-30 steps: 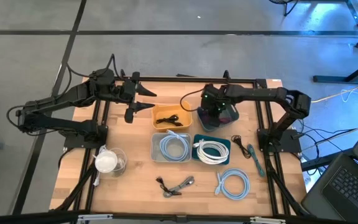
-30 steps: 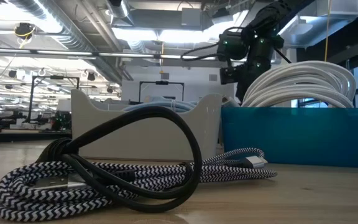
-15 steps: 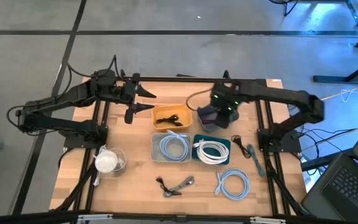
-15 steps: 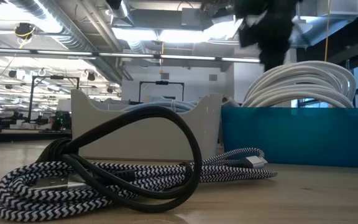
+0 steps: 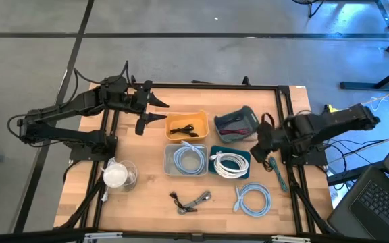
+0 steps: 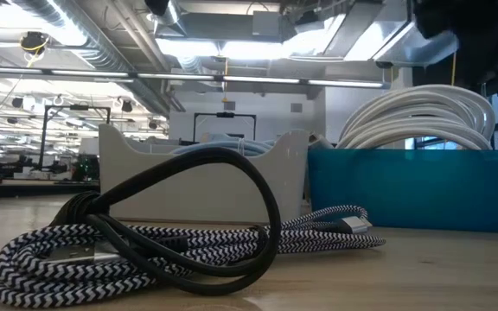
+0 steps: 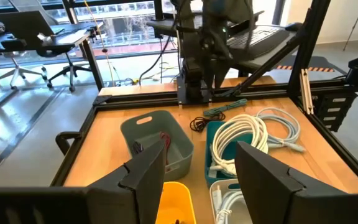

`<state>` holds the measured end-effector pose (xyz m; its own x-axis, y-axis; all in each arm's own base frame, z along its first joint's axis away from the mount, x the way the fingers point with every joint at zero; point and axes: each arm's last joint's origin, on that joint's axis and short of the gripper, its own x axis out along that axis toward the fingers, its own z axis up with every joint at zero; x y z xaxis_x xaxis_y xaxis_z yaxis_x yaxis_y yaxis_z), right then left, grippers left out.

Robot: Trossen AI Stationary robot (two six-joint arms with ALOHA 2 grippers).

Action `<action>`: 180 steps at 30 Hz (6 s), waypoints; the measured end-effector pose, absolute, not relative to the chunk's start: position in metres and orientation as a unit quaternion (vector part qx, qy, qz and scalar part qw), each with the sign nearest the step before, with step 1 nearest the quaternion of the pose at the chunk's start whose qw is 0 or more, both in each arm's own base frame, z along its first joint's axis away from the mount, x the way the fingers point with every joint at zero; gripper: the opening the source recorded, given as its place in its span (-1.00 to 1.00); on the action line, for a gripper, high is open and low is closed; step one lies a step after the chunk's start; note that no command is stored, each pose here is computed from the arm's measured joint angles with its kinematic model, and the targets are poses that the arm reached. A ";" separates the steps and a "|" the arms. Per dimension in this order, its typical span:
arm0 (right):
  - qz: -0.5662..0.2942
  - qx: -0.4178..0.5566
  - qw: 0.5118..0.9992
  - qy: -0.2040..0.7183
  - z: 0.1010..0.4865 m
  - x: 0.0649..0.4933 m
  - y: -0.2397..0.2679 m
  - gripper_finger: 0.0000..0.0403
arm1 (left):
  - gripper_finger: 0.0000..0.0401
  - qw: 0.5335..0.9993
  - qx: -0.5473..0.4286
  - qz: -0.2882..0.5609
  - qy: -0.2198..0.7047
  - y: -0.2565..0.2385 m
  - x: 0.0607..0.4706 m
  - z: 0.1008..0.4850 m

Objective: Pick & Place USB Port
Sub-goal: Put the black USB cable into the yellow bin

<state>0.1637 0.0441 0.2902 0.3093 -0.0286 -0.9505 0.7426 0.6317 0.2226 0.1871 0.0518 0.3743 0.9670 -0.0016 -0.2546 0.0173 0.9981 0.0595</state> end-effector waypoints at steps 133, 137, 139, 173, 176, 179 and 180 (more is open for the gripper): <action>-0.218 -0.171 0.943 0.186 0.357 0.270 0.017 -0.15 | -0.88 0.987 0.059 -0.129 -0.079 0.073 0.305 0.351; -0.319 -0.184 0.896 0.247 0.352 0.247 0.013 -0.05 | -0.88 0.997 0.074 -0.023 0.029 0.081 0.287 0.345; -0.353 -0.183 0.879 0.265 0.350 0.237 0.011 -0.05 | -0.88 0.990 0.096 0.055 0.093 0.084 0.278 0.339; -0.389 -0.084 0.874 0.281 0.340 0.227 0.000 -0.12 | -0.88 0.861 -0.002 0.079 0.502 0.111 0.349 0.168; -0.378 -0.079 0.878 0.284 0.340 0.228 0.001 -0.12 | -0.77 0.856 -0.006 0.079 0.511 0.112 0.349 0.161; -0.367 -0.074 0.882 0.288 0.339 0.228 0.001 -0.12 | -0.50 0.858 -0.002 0.078 0.507 0.111 0.349 0.164; -0.367 -0.074 0.882 0.288 0.339 0.228 0.001 -0.12 | -0.41 0.858 -0.002 0.078 0.507 0.111 0.349 0.165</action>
